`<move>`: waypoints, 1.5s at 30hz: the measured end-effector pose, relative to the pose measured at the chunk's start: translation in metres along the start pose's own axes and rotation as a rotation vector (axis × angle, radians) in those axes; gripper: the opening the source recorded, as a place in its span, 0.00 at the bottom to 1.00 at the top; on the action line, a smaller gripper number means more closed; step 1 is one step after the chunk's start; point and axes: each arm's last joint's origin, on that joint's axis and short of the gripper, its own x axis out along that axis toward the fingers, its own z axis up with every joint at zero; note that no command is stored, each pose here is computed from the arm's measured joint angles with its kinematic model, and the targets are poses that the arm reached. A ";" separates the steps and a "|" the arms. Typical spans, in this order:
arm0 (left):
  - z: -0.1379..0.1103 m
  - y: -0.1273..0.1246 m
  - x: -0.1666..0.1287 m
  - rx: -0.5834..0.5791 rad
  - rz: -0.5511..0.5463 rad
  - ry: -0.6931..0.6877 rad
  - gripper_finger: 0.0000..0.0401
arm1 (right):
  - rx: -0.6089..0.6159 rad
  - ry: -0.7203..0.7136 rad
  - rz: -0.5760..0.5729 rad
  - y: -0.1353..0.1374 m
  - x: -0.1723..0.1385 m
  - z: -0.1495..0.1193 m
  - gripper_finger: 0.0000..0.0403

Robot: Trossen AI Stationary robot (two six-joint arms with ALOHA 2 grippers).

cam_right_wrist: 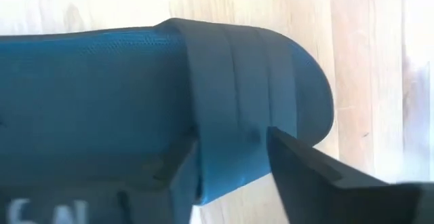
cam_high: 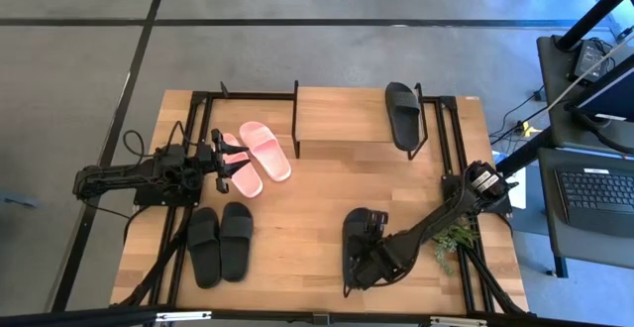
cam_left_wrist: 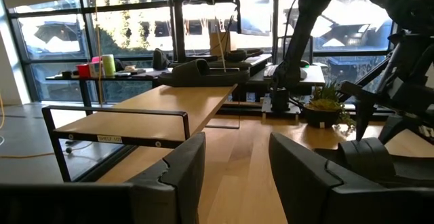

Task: Pick and place slides into the shelf
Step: Put the black slide on the shelf

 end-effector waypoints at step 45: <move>-0.001 0.000 0.000 0.004 0.000 0.008 0.39 | -0.093 -0.316 -0.425 -0.169 -0.168 0.046 0.03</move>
